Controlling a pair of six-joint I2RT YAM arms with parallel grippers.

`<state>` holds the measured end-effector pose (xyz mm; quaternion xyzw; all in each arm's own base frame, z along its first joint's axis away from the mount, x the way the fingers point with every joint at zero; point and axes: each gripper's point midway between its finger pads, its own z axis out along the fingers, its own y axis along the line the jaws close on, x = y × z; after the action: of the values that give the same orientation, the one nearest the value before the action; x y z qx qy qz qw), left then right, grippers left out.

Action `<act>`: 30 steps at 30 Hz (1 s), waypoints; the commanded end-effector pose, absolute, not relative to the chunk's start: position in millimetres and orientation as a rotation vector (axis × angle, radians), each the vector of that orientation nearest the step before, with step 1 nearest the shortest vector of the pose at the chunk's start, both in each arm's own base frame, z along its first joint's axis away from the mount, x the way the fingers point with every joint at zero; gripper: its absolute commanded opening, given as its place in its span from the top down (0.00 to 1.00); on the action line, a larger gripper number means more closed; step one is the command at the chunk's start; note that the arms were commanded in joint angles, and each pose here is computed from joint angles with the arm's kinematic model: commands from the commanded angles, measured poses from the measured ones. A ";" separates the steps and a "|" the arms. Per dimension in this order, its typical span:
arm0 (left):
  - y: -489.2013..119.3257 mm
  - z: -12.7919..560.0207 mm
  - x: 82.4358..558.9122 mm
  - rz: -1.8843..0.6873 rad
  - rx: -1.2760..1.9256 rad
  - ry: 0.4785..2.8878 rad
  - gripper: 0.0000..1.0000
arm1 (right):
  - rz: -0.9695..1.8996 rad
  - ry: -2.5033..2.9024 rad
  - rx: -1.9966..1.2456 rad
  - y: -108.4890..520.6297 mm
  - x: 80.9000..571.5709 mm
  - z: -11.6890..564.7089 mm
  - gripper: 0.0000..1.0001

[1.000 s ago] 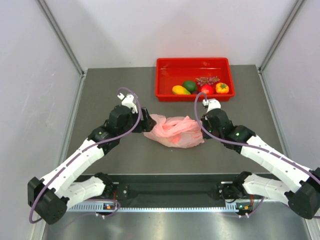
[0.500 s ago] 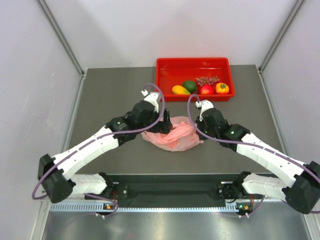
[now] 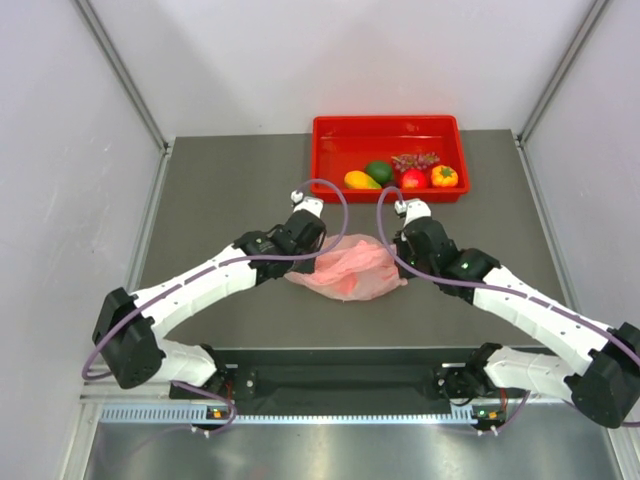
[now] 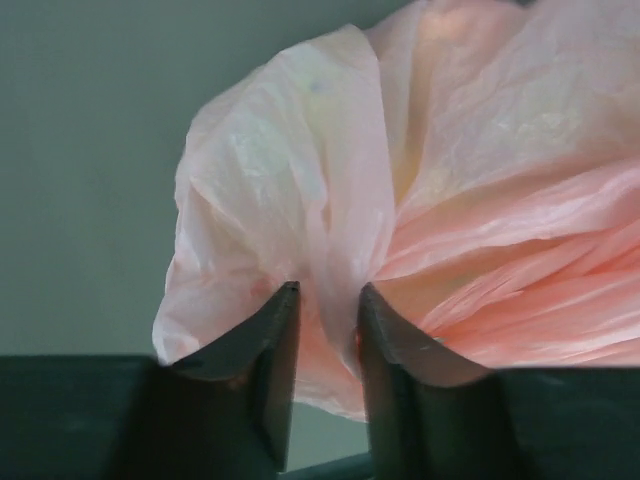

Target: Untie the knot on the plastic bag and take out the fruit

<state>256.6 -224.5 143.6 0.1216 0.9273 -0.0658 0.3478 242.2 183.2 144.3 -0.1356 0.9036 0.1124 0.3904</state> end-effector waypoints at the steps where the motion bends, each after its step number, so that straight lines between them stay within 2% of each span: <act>1: -197.5 167.7 269.4 -0.058 0.279 2.321 0.68 | 0.234 2.249 -0.204 168.4 250.8 159.2 1.00; 2: -188.7 171.8 272.6 -0.051 0.250 2.310 0.75 | 0.224 2.256 -0.143 160.5 253.3 157.7 1.00; 3: -183.0 172.7 274.3 -0.042 0.238 2.308 0.88 | 0.201 2.255 -0.104 153.3 254.8 157.3 1.00; 5: -166.3 175.1 278.2 -0.021 0.200 2.299 0.95 | 0.177 2.253 -0.010 136.6 256.5 156.6 0.94; 8: -150.0 174.5 281.1 -0.035 0.148 2.300 0.96 | 0.171 2.243 0.055 123.5 255.4 157.4 0.84; 11: -152.4 196.2 279.2 -0.195 0.111 2.225 0.95 | 0.171 2.230 0.095 113.8 255.3 162.3 0.64; 13: -166.5 208.5 275.0 -0.328 0.137 2.174 0.92 | 0.182 2.220 0.056 114.9 254.9 171.5 0.48; 19: -212.3 223.3 254.6 -0.659 0.297 2.105 0.92 | 0.387 2.106 -0.136 142.5 247.5 239.7 0.18; 24: -233.8 234.6 240.6 -0.843 0.362 2.035 0.98 | 0.435 2.035 -0.254 155.6 236.9 291.9 0.02; 26: -243.2 238.3 235.4 -0.917 0.384 2.017 1.00 | 0.451 2.037 -0.310 166.9 233.7 302.8 0.00; 30: -250.9 242.4 232.1 -0.980 0.387 2.009 1.00 | 0.330 2.129 -0.396 191.9 240.3 284.3 0.00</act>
<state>234.6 -232.1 210.4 0.1382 0.8449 -0.3283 0.3990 241.2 179.2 314.6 -0.1177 0.8337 0.1914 0.5044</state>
